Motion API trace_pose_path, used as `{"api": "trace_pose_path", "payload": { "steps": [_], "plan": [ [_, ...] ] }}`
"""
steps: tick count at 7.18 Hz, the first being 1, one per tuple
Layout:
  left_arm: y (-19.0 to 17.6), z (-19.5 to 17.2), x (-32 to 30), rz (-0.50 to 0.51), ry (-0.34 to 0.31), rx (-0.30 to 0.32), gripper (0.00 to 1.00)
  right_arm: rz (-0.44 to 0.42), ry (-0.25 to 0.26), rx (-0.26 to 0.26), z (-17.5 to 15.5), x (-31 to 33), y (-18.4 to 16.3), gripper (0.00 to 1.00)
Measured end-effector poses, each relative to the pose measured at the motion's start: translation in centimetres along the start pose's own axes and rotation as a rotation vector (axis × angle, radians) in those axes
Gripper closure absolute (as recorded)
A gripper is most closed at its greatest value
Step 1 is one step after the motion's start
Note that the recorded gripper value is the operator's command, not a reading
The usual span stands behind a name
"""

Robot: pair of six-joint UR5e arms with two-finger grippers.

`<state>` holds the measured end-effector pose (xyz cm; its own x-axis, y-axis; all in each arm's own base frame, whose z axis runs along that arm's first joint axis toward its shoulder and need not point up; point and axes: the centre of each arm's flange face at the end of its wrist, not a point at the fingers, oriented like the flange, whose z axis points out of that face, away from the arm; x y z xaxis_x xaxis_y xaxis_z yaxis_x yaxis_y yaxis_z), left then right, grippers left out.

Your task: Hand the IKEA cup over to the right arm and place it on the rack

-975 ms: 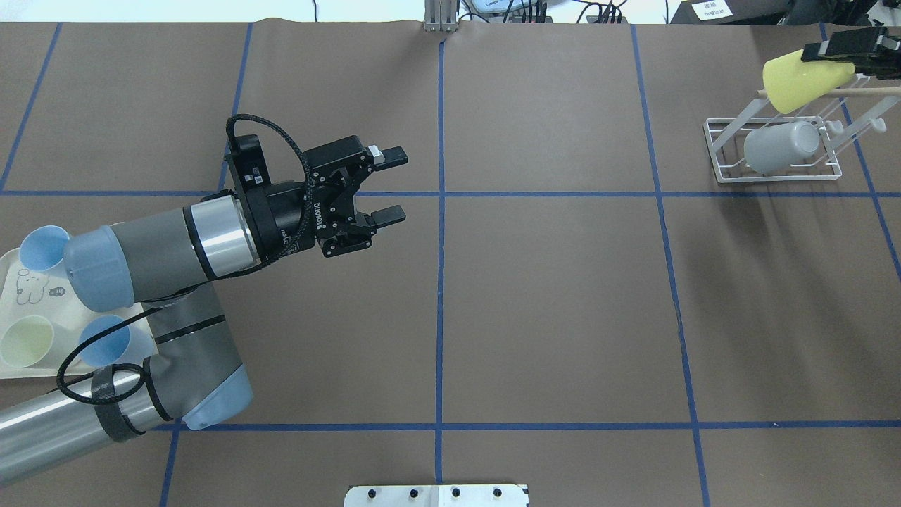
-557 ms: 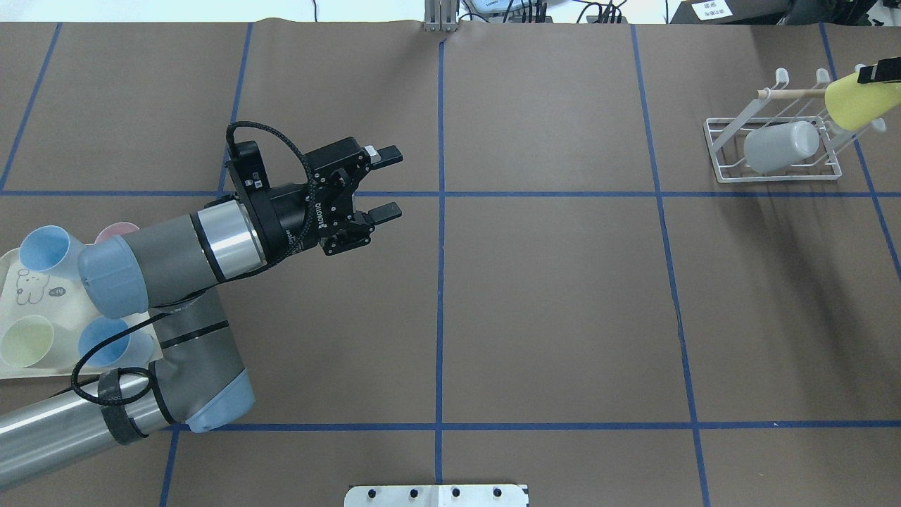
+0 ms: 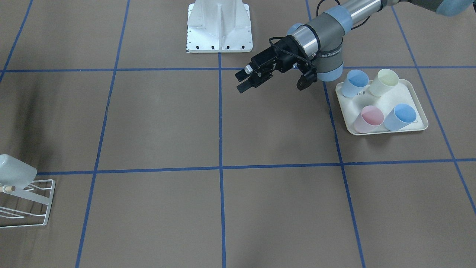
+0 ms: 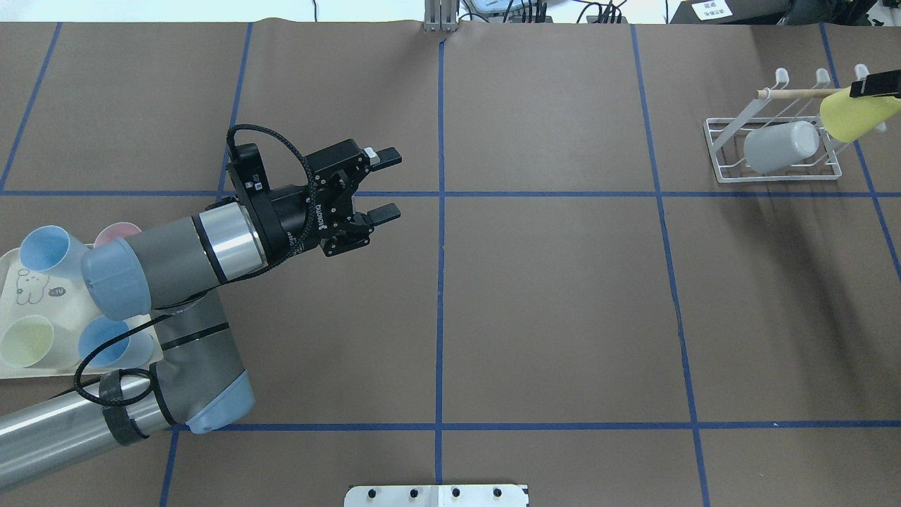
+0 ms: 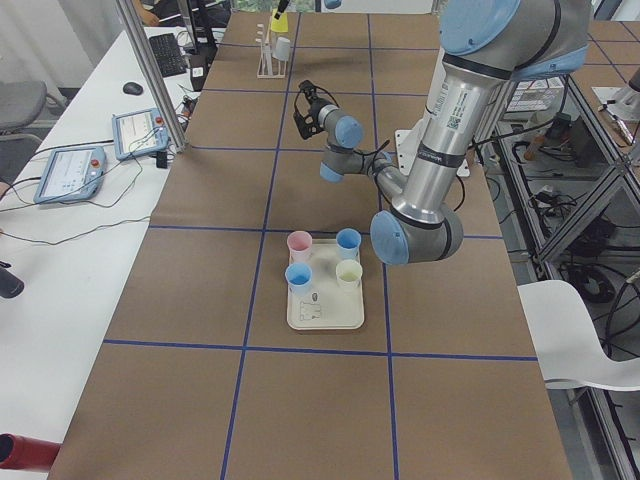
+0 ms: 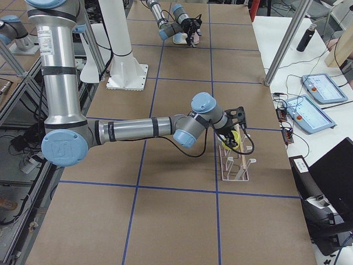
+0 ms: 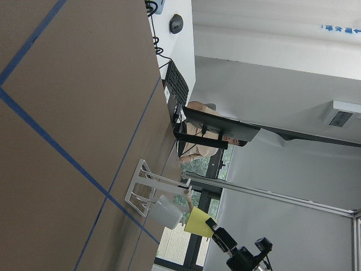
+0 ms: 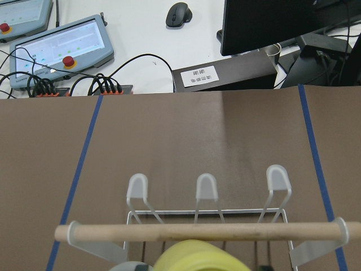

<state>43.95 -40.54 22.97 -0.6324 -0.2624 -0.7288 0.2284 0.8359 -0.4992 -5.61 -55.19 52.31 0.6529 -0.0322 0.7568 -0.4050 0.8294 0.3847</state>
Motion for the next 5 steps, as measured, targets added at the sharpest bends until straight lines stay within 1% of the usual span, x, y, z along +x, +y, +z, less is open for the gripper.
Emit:
{"api": "trace_pose_path", "payload": {
  "steps": [5],
  "plan": [
    [-0.3,0.1,-0.5,0.004,-0.009,0.006,0.01,0.001,0.02,-0.018,1.7,0.3,0.6,1.0]
  ]
}}
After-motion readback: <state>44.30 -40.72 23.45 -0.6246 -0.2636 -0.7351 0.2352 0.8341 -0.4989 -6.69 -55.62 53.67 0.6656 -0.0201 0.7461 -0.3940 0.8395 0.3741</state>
